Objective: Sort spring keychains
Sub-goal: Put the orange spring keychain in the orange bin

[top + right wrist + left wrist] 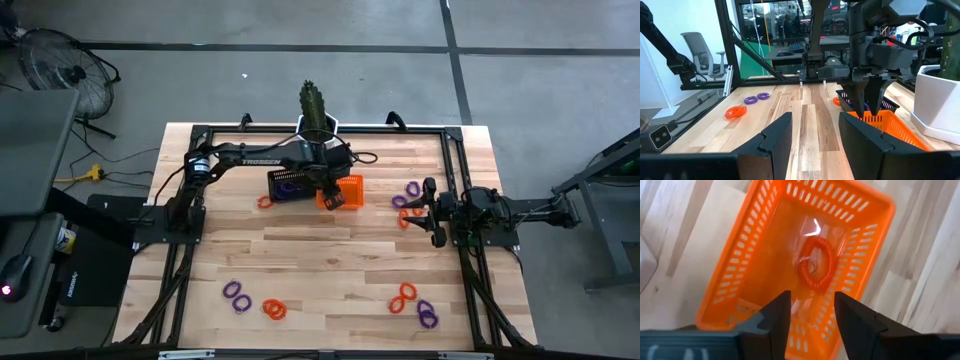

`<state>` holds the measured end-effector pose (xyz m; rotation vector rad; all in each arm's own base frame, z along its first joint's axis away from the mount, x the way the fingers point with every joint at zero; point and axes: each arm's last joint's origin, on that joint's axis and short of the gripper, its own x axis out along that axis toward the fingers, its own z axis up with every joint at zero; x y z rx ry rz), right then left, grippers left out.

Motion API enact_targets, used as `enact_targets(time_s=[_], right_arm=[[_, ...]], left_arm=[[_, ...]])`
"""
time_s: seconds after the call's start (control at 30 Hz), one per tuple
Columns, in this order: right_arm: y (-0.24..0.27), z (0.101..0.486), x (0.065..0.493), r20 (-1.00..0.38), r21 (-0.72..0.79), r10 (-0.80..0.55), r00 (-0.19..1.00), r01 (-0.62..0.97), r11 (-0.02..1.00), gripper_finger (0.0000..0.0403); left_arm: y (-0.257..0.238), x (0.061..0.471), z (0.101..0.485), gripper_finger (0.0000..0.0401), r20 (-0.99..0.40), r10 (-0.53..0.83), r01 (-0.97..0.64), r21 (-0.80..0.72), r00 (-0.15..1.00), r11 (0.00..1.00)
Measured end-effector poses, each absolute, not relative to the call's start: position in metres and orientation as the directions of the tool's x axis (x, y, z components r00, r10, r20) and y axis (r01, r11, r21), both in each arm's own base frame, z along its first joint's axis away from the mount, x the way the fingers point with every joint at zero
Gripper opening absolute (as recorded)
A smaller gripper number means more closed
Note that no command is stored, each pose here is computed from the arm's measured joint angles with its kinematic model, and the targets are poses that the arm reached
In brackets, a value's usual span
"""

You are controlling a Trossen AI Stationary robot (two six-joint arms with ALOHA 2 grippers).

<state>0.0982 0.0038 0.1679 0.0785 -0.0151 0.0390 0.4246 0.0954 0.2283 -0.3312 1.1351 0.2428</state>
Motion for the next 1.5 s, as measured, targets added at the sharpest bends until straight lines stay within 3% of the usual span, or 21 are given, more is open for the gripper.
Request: enact_targets(time_s=[0.37, 0.57, 0.87, 1.17, 1.5], right_arm=[[0.004, 0.168, 0.098, 0.017, 0.078, 0.038, 0.999, -0.040, 0.996, 0.0157], [0.004, 0.168, 0.098, 0.016, 0.078, 0.038, 0.999, -0.039, 0.996, 0.0158], [0.004, 0.168, 0.098, 0.016, 0.078, 0.038, 0.999, -0.039, 0.996, 0.0158], [0.004, 0.168, 0.098, 0.016, 0.078, 0.038, 0.999, -0.039, 0.996, 0.0158], [0.004, 0.168, 0.098, 0.016, 0.078, 0.038, 0.999, -0.039, 0.996, 0.0158]], left_arm=[[0.087, 0.386, 0.252, 0.0163, -0.934, 0.070, -0.398, -0.081, 0.350, 0.914], [0.075, 0.330, 0.246, 0.0163, -0.953, 0.099, -0.512, -0.066, 0.288, 0.856], [0.040, 0.262, 0.213, 0.0163, -0.983, 0.071, -0.497, -0.025, 0.172, 0.868], [0.012, 0.245, 0.182, 0.0163, -0.971, 0.228, -0.464, 0.173, 0.064, 0.869], [0.010, 0.246, 0.174, 0.0163, -0.949, 0.305, -0.304, 0.266, 0.085, 0.915]])
